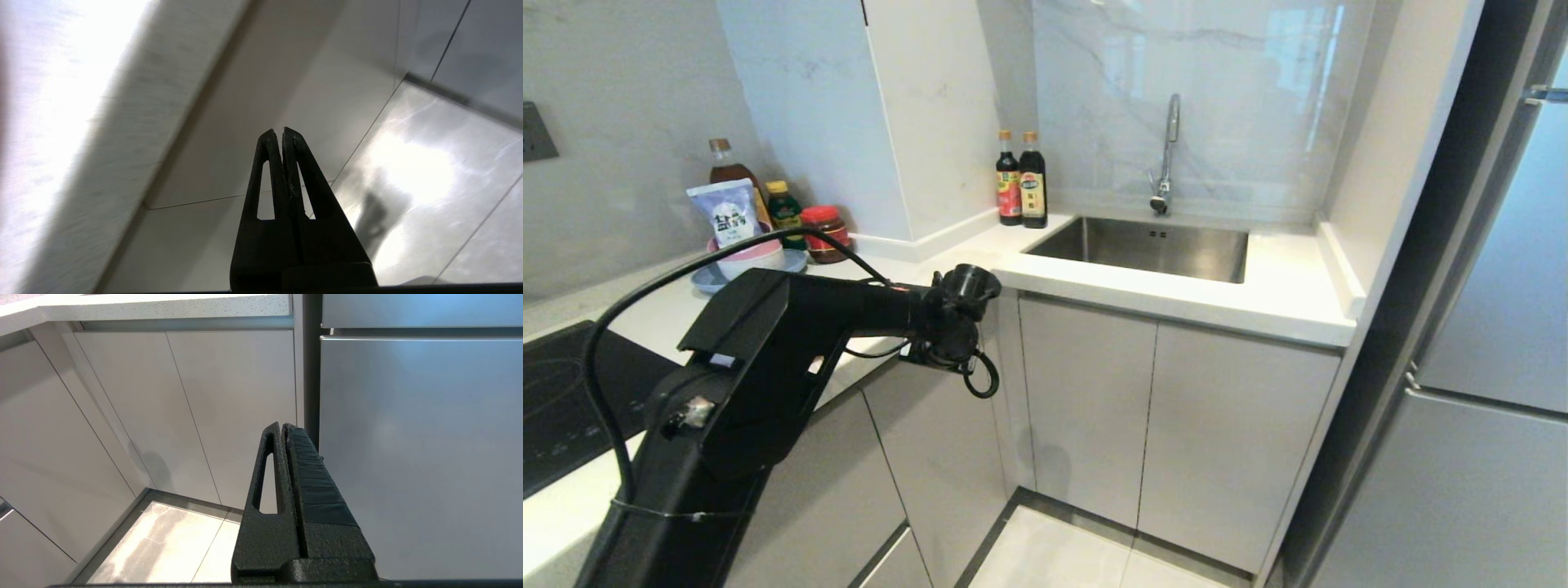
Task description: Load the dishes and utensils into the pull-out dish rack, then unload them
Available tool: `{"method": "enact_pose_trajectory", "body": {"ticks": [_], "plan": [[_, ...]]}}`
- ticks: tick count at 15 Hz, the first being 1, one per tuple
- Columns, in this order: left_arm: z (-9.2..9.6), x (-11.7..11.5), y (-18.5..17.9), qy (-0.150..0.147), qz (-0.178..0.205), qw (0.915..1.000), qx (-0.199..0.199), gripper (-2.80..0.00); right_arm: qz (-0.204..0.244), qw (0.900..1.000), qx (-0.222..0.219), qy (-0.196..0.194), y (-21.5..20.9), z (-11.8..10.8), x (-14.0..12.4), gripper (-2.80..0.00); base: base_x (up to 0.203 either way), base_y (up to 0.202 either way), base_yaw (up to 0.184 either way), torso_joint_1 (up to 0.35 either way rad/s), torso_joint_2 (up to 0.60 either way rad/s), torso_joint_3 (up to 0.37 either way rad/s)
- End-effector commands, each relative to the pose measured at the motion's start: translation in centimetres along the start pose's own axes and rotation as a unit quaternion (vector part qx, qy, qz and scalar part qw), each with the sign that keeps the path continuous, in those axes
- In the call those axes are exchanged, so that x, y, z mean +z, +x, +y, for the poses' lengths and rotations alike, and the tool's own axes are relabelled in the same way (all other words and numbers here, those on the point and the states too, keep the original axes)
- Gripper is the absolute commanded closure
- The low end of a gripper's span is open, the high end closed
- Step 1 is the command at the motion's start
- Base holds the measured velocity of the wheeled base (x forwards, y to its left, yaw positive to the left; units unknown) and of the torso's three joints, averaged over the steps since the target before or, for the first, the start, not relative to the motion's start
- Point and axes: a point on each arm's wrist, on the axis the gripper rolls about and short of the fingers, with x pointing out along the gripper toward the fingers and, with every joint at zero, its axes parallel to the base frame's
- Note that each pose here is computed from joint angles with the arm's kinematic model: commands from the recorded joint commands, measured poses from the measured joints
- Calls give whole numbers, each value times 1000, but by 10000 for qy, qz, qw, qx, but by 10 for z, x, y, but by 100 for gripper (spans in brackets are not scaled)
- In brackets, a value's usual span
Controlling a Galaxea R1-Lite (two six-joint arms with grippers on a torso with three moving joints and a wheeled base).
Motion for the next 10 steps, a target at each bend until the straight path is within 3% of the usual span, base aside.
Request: {"method": "enact_pose_trajectory", "body": {"ticks": [1,3,6,10], "plan": [[23,19,-35,-399,-357,9986,-44,0,-23,10000,0,4,0,0,0,0,0,0,0,0,0,0],[46,33,-70,-865,-685,9936,-232,0,-23,10000,0,4,0,0,0,0,0,0,0,0,0,0],[87,44,-128,-1336,-1167,9817,-695,0,-23,10000,0,4,0,0,0,0,0,0,0,0,0,0],[154,39,-208,-1799,-1864,9579,-1240,0,-23,10000,0,4,0,0,0,0,0,0,0,0,0,0]]}}
